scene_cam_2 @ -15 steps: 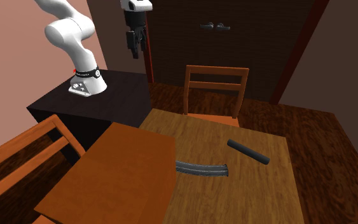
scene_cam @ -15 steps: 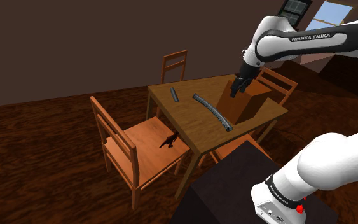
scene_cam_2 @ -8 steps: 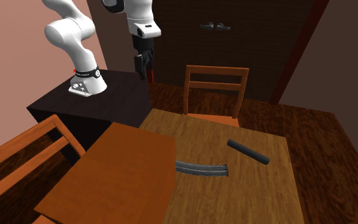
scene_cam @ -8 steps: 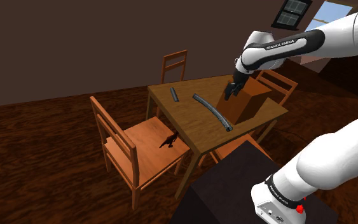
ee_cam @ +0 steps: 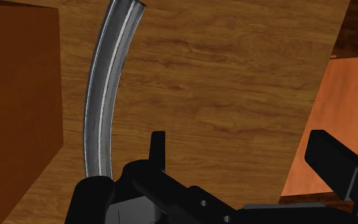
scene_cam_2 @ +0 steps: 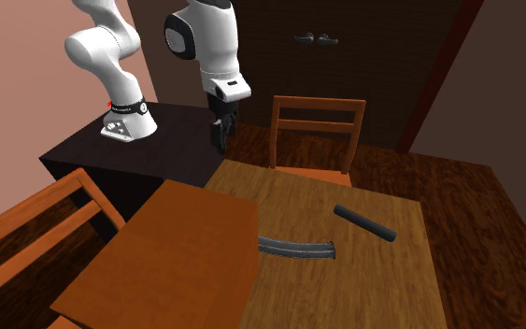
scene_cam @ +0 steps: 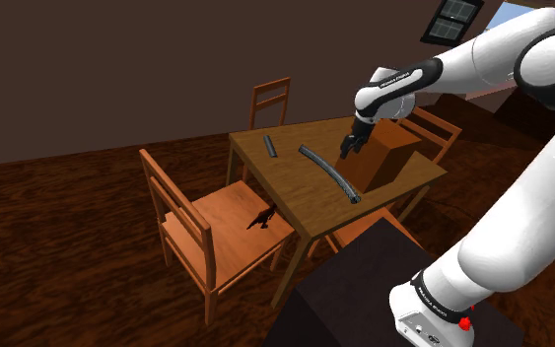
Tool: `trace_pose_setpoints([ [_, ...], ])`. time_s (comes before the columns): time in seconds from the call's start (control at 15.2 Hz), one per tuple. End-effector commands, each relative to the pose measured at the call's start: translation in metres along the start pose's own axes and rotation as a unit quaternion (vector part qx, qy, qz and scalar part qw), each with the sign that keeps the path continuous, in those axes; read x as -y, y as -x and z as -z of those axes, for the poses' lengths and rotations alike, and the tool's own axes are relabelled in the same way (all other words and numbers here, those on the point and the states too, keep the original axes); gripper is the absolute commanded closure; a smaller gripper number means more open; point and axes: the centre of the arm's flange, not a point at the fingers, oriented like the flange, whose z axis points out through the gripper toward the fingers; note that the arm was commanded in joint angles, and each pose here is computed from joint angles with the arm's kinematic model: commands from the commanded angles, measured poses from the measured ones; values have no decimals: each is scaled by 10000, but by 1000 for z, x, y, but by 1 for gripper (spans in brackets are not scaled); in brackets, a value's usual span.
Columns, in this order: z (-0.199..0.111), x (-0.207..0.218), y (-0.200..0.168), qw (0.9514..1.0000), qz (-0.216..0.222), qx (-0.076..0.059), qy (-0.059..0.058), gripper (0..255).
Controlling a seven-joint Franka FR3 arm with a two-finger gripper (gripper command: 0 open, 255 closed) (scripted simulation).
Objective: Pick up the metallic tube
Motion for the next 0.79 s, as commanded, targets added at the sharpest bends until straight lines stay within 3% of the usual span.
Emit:
trace_pose_setpoints([
  [0.0, -19, -16, -12, 10000, -18, -6, -9, 0],
  [0.73, -119, -102, -74, 9999, -120, -21, -74, 0],
])
